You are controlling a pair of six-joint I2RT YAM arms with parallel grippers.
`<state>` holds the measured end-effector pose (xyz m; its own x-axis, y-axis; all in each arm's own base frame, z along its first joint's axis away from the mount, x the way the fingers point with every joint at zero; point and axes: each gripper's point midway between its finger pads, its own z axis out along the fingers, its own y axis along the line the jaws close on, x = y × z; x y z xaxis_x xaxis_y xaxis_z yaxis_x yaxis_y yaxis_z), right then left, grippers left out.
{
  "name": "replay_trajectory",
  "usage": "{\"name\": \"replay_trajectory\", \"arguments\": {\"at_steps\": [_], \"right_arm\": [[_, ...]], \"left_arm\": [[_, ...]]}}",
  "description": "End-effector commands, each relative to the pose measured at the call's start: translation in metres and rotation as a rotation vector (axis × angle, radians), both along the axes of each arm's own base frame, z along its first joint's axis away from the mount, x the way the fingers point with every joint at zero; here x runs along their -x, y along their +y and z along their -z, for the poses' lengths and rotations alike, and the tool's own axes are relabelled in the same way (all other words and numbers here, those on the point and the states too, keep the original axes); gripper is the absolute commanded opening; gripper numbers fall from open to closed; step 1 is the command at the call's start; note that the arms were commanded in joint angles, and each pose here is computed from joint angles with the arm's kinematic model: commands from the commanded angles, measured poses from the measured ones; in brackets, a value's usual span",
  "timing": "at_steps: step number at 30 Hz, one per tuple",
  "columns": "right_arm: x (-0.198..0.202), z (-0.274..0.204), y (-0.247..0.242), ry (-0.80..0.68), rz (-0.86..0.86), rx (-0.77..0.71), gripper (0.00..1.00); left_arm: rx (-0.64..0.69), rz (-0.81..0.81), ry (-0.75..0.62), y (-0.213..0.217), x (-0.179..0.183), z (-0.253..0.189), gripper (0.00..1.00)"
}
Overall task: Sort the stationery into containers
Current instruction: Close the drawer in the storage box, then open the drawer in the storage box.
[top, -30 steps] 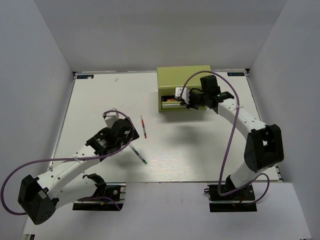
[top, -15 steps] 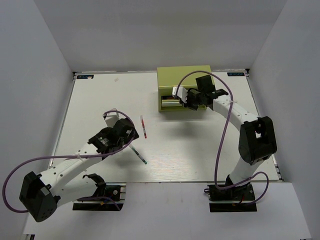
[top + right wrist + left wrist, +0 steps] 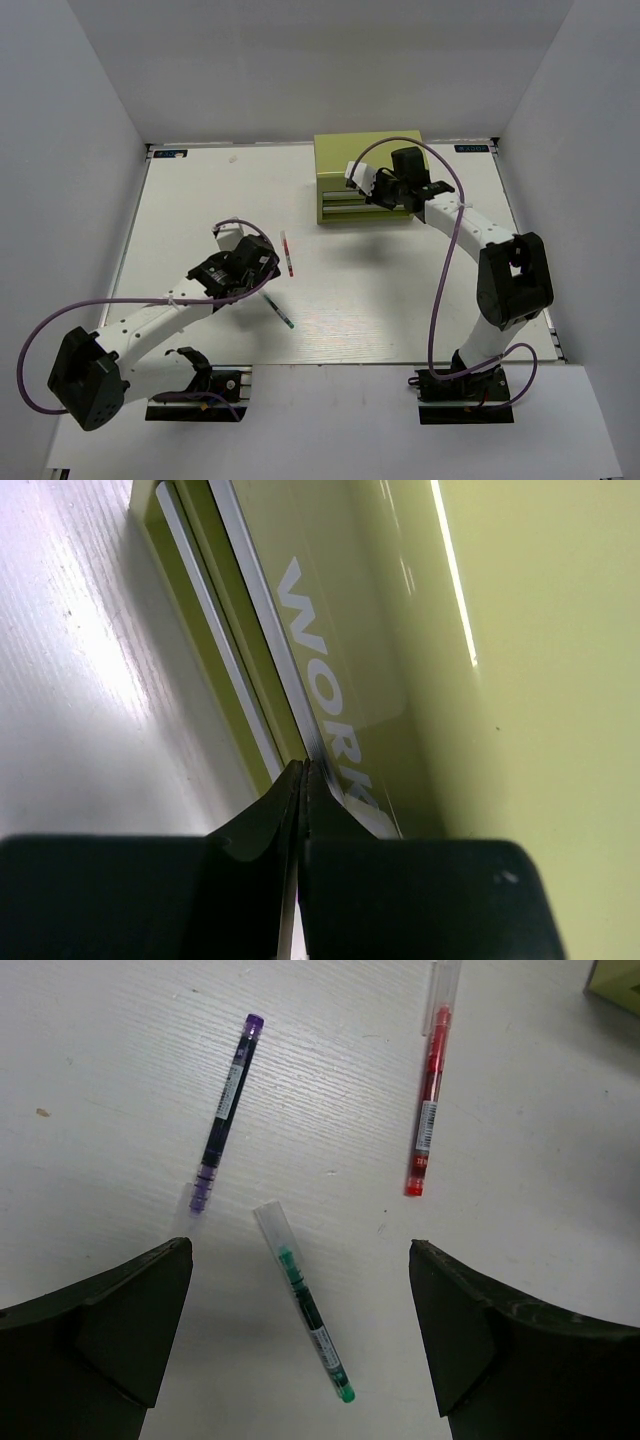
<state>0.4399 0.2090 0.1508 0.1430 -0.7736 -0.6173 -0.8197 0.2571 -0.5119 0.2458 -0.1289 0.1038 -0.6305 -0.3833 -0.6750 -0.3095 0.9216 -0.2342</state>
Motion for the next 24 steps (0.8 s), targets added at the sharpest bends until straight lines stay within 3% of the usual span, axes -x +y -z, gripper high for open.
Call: {"name": "replay_trajectory", "arguments": {"at_steps": [1,5,8,11,14,16,18,19,22,24], "right_arm": [[-0.019,-0.020,-0.002,-0.102,0.043,-0.023,0.00],[-0.011,-0.018,0.001,-0.082,0.008,-0.039,0.00],[0.022,-0.016,0.010,-0.004,-0.102,-0.088,0.00],[0.056,-0.019,0.011,-0.020,-0.163,-0.124,0.02],[0.064,-0.030,0.008,-0.045,-0.113,-0.206,0.32],[0.070,-0.043,0.007,-0.024,-0.082,-0.267,0.34],[0.073,-0.054,0.009,-0.034,-0.083,-0.299,0.36],[0.074,-0.074,0.009,-0.083,-0.082,-0.337,0.37],[0.078,-0.088,0.011,-0.080,-0.065,-0.386,0.38],[0.075,-0.094,0.006,-0.073,-0.013,-0.406,0.29]], "left_arm": [[0.008,0.011,-0.013,-0.002,-0.008,-0.005,1.00],[0.028,0.053,-0.005,-0.010,-0.010,-0.005,1.00],[0.055,0.121,-0.023,-0.021,-0.015,-0.009,1.00],[0.107,0.216,-0.065,-0.042,-0.021,-0.020,1.00],[0.209,0.297,-0.122,-0.067,-0.030,-0.033,0.94],[0.273,0.346,-0.153,-0.084,-0.034,-0.038,0.75],[0.404,0.400,-0.183,-0.112,-0.039,-0.044,0.64],[0.458,0.437,-0.182,-0.125,-0.039,-0.047,0.49],[0.586,0.435,-0.191,-0.149,-0.050,-0.049,0.28],[0.685,0.433,-0.250,-0.164,-0.061,-0.065,0.25]]}}
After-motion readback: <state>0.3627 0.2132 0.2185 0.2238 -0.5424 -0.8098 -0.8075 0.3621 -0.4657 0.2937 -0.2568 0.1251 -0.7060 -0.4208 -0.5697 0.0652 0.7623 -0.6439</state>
